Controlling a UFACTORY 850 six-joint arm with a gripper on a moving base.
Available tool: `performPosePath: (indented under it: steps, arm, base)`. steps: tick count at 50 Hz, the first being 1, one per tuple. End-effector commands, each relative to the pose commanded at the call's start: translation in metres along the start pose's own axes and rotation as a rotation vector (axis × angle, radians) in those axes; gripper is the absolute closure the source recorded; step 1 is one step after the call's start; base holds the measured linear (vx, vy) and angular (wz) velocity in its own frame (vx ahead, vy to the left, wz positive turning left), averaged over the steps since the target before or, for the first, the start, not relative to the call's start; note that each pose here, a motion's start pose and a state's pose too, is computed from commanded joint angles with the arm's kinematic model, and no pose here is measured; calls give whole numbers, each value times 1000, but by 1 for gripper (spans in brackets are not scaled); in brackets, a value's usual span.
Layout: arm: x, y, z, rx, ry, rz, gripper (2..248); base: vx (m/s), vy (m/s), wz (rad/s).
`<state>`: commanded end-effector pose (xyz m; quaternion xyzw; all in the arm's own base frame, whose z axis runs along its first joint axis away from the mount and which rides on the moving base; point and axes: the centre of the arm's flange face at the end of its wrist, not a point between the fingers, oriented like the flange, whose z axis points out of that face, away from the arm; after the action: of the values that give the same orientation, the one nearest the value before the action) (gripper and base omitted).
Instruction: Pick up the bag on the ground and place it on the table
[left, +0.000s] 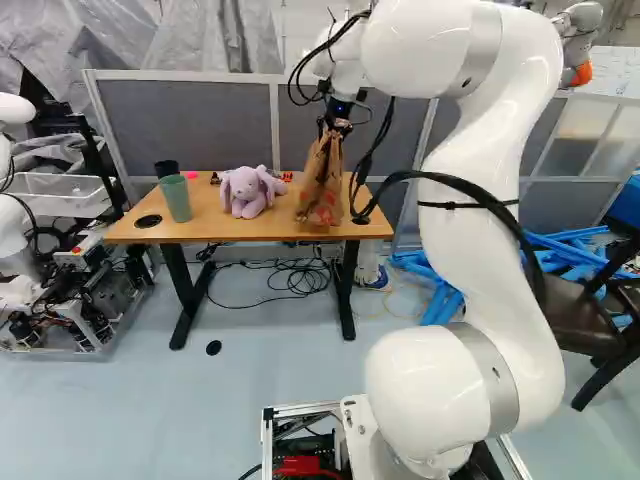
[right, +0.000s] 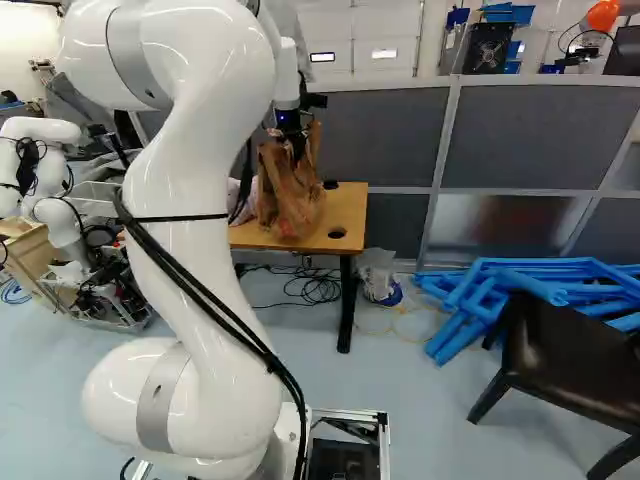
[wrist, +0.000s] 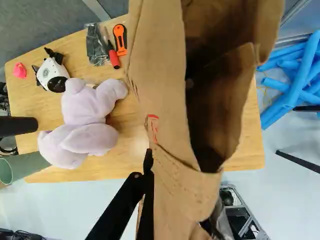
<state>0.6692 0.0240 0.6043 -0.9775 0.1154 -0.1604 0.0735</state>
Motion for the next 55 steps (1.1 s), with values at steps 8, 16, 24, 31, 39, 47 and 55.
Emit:
performPosePath:
  steps: [8, 16, 24, 31, 39, 47, 55]
  arm:
    - [7, 1, 14, -3, -8, 3, 229]
    - [16, 2, 30, -6, -14, 6, 229]
    - [26, 4, 45, -8, -19, 10, 229]
    - [34, 5, 59, -10, -22, 13, 229]
    - [43, 6, 69, -9, -17, 15, 229]
    - [49, 6, 72, -8, -10, 17, 229]
    - [50, 6, 73, -8, -8, 17, 229]
  base:
    - [0, 0, 0]
    - [0, 0, 0]
    - [0, 0, 0]
    - [0, 0, 0]
    - [0, 0, 0]
    - [0, 0, 0]
    - [0, 0, 0]
